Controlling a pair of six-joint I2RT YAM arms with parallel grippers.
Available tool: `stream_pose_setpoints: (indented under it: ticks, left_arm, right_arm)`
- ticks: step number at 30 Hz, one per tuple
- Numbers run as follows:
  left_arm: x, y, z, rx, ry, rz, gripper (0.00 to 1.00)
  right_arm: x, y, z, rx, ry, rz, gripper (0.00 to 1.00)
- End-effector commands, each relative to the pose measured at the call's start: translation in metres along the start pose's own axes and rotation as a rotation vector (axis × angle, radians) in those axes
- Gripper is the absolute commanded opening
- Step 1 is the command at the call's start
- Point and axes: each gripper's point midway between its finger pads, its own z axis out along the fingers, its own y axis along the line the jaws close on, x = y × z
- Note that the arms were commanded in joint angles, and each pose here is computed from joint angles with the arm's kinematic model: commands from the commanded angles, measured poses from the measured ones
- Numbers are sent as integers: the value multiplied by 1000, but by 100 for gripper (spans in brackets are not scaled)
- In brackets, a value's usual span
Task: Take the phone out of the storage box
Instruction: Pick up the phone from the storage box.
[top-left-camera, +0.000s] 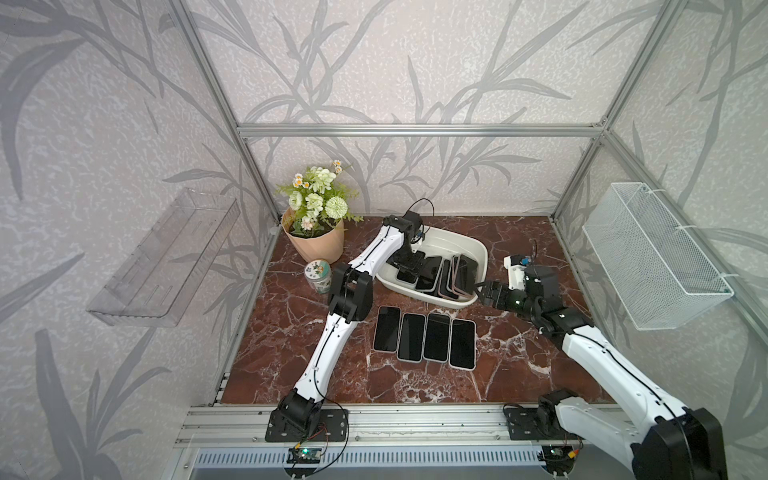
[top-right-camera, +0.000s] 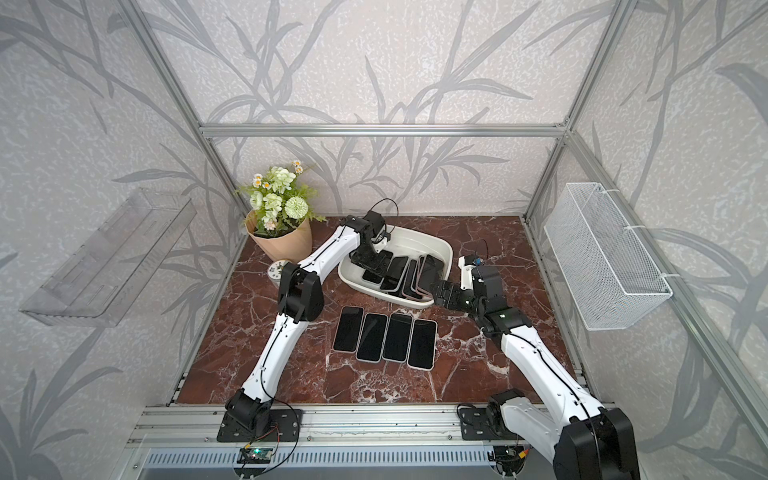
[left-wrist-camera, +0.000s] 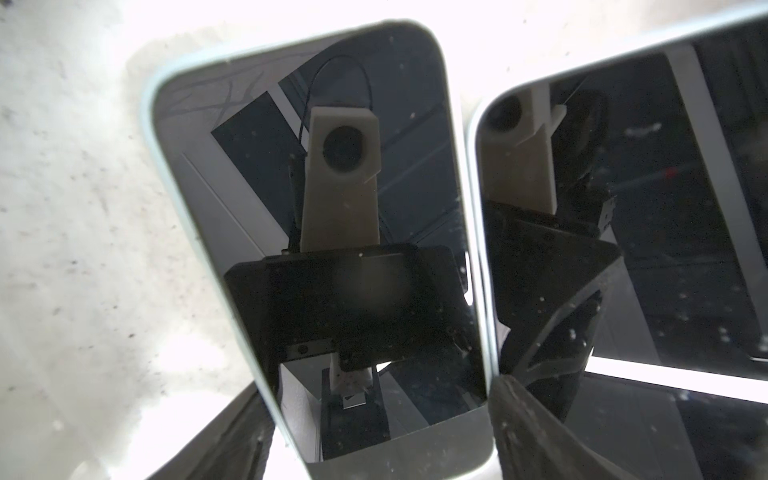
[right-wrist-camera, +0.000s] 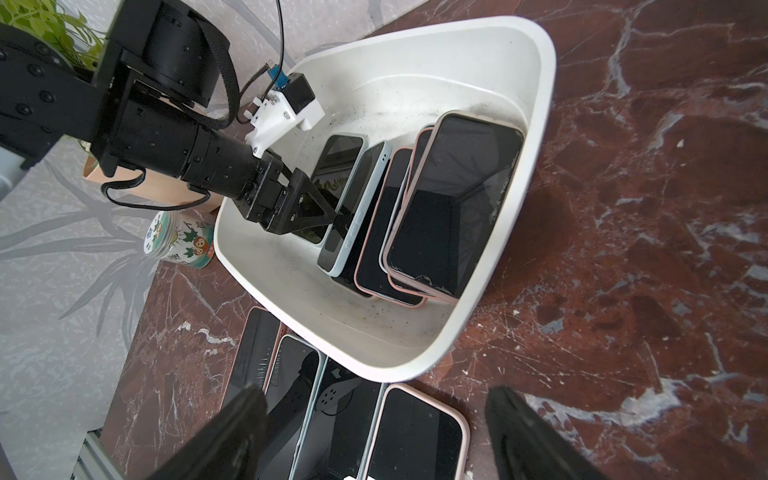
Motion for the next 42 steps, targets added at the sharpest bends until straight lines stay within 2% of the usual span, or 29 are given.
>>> stream_pose_setpoints:
  ticks: [1, 8, 13, 27, 35, 38, 42]
  left_arm:
    - [-20, -36, -21, 174, -95, -33, 83]
    - [-46, -44, -60, 314, -225, -106, 83]
    - [-54, -50, -75, 381, -260, -132, 83]
    - [-24, -37, -25, 297, -121, -95, 83]
    - [-17, -41, -10, 330, -80, -97, 67]
    - [-15, -41, -5, 330, -65, -100, 66]
    - [-14, -40, -1, 328, -58, -103, 49]
  right_arm:
    - [-1, 2, -1, -15, -14, 4, 86]
    - [1, 1, -1, -14, -16, 8, 86]
    - [1, 1, -1, -16, -17, 11, 86]
    - [0, 3, -1, -25, -13, 18, 86]
    - [-1, 3, -1, -21, -15, 21, 87]
    - [-1, 3, -1, -18, -13, 16, 87]
    - [-2, 3, -2, -18, -16, 13, 87]
